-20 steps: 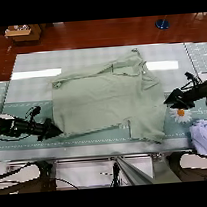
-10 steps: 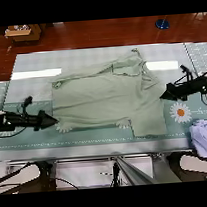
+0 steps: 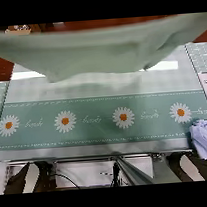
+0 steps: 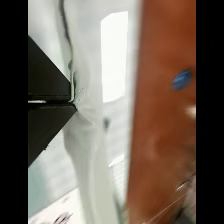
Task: Fold the shirts.
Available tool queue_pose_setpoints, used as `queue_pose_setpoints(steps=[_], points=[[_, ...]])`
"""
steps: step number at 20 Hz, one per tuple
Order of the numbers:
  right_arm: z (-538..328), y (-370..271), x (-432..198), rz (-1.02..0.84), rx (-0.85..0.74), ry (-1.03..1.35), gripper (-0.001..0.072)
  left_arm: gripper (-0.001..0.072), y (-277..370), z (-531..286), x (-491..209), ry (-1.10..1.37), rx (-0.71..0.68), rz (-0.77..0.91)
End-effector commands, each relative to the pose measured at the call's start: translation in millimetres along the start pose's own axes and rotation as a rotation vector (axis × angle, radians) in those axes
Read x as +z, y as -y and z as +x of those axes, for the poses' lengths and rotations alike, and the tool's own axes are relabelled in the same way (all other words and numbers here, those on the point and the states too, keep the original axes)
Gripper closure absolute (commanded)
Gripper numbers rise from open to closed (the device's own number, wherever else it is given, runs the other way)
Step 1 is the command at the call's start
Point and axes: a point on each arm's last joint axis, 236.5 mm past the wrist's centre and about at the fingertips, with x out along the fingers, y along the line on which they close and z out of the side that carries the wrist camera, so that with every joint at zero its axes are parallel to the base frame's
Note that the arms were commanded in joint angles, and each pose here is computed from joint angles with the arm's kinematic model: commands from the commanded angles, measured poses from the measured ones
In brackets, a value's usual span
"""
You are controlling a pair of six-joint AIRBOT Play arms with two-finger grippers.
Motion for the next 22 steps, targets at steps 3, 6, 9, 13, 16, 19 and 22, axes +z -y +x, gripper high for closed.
queue_pose_setpoints(steps=[3,6,9,13,16,19,22], points=[[-140,-44,112,-0.141,-0.165,0.366,0.0695,0.0688,116,-116,102,0.354,0.356,0.368],[-176,-62,119,-0.161,-0.177,0.407,0.0694,0.0688,144,-152,98,0.367,0.482,0.473],[-195,-73,105,-0.162,-0.184,0.378,0.0694,0.0688,132,-162,60,0.211,0.569,0.446],[-216,-53,82,-0.174,-0.307,0.313,0.0695,0.0688,118,-167,21,0.047,0.552,0.384],[-199,-27,51,-0.152,-0.351,0.140,0.0695,0.0688,93,-158,-1,-0.085,0.544,0.333],[-132,0,-12,-0.101,-0.304,-0.214,0.0695,0.0688,40,-127,-35,-0.265,0.522,0.199],[-55,35,-52,-0.033,-0.281,-0.415,0.0695,0.0688,-16,-87,-79,-0.420,0.473,0.053]])
